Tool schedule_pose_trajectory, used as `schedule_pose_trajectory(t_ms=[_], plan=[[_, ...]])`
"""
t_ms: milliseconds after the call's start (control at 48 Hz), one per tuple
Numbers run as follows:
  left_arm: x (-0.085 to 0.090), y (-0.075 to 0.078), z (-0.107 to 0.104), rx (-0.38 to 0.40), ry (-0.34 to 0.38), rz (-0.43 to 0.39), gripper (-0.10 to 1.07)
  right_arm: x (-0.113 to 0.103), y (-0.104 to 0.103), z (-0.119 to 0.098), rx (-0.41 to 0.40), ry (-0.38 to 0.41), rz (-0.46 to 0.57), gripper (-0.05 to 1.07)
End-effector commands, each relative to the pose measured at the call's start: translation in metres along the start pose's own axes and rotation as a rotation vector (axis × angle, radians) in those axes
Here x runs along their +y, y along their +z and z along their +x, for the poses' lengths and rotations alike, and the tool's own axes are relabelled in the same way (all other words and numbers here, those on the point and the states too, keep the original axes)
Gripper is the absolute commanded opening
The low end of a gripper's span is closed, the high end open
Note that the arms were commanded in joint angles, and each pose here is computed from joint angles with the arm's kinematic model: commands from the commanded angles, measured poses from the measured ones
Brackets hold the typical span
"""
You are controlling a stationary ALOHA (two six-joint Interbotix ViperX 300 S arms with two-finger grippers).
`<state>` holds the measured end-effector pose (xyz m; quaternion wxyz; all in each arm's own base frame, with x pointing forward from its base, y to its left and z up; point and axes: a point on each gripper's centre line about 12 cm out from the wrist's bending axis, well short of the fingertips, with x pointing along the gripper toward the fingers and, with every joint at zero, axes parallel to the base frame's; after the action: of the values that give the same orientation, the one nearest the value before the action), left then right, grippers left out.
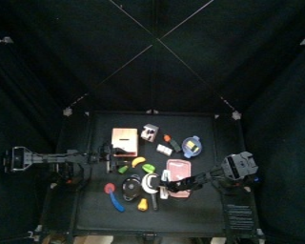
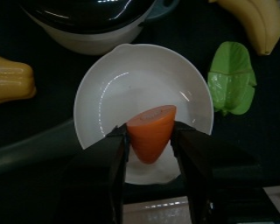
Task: Place carrot bottom in pan
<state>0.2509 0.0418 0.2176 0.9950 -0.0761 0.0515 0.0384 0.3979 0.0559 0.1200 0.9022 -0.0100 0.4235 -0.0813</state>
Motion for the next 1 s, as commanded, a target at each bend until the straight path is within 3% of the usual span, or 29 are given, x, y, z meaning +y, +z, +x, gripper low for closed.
schedule_pose_trajectory(t_ms=[0, 438, 979], plan=[[-0.0009, 0.0056, 0.0016, -0.018, -0.004, 0.002, 0.92, -0.0013, 0.0142, -0.0071, -0.039, 0.012, 0.022, 0.66], [-0.0007, 0.0047, 0.0015, -0.015, -0.003, 0.001, 0.92, -0.0034, 0.0122, -0.0036, -0.03, 0.006, 0.023, 0.67], [-0.0007, 0.0026, 0.0006, -0.01, -0.003, -0.002, 0.92, -0.0039, 0.0128, -0.0035, -0.031, 0.005, 0.029, 0.84]])
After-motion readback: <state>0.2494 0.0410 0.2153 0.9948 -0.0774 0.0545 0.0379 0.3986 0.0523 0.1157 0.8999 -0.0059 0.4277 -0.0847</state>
